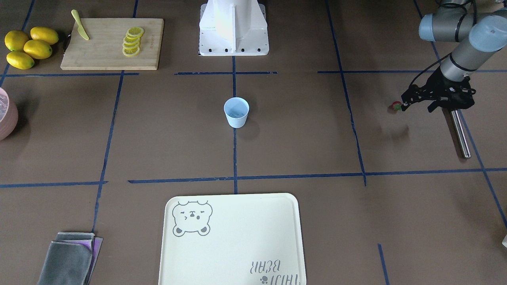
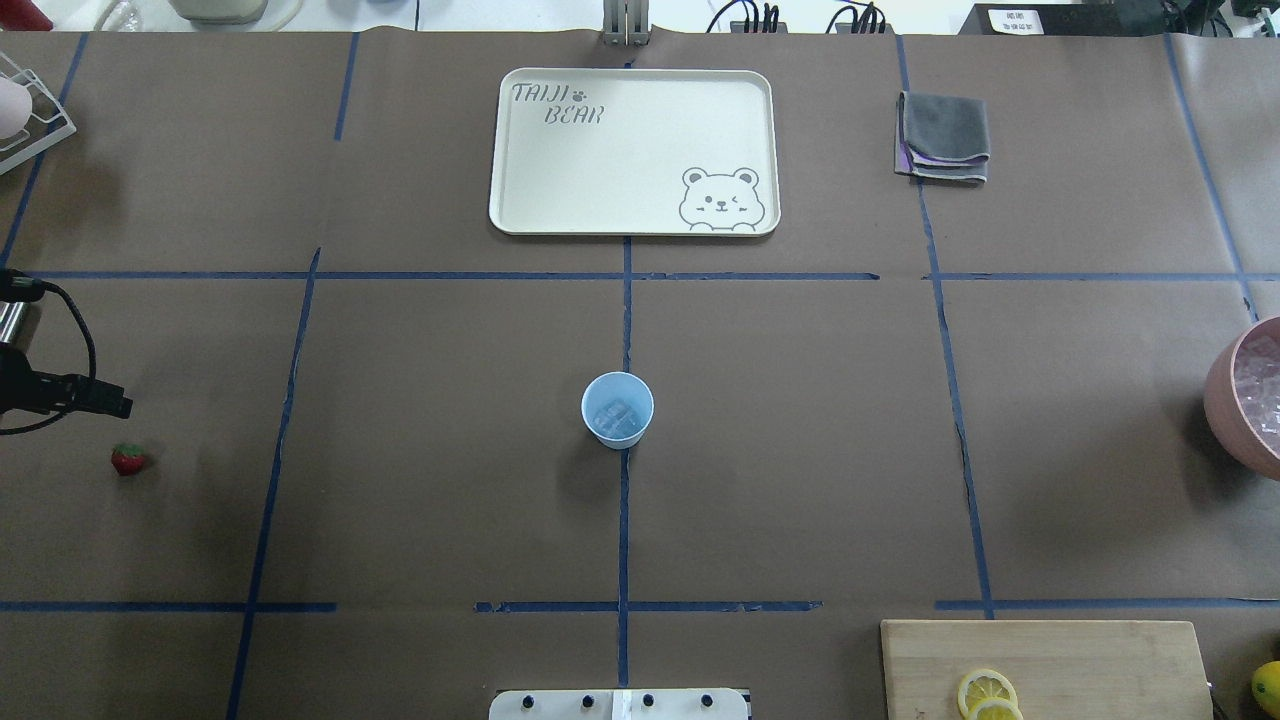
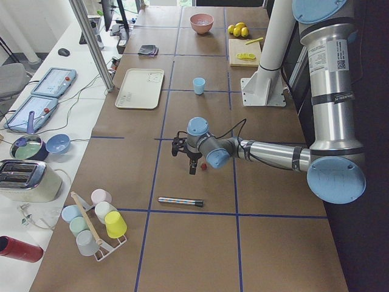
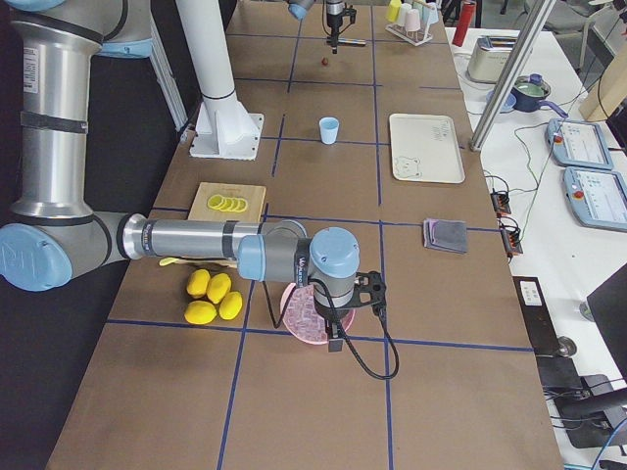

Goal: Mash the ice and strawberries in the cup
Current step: 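Reach the left gripper down and grasp the red strawberry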

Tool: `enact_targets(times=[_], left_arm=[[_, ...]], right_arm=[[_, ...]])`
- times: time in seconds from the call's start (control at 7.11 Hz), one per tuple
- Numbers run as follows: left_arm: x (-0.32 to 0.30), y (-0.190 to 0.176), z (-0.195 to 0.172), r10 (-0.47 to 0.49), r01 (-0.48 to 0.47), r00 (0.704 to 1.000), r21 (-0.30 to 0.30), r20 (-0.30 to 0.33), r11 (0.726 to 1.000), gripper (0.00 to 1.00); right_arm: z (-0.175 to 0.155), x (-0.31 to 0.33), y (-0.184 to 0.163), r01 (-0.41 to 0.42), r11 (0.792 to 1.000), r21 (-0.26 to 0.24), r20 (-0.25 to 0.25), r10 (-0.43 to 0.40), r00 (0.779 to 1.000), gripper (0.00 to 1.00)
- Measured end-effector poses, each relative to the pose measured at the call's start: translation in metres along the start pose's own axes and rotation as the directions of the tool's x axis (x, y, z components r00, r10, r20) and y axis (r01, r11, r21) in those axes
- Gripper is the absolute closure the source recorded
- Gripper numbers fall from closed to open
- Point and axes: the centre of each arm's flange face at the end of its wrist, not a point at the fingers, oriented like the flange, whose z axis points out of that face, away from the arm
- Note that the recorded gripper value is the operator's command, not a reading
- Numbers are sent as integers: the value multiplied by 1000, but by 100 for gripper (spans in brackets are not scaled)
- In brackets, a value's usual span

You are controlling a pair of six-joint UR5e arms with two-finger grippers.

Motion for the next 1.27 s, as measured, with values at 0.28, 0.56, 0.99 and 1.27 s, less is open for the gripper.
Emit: enact_targets(times=[0.28,0.56,0.99,1.27], left_arm=[[17,15,17,35,-35,999,-30,3,999,0],[26,24,27,56,-56,998,-54,1,997,3],[23,31,30,58,-58,998,-68,6,996,95],[19,34,28,60,-59,998,-70,10,996,100]], right_arm=[[1,1,1,-1,1000,-2,-1,1,1000,0],[2,2,2,-3,1000,-5,-1,3,1000,0],[3,2,3,-5,1000,-7,0,5,1000,0],[3,2,3,-5,1000,-7,0,5,1000,0]])
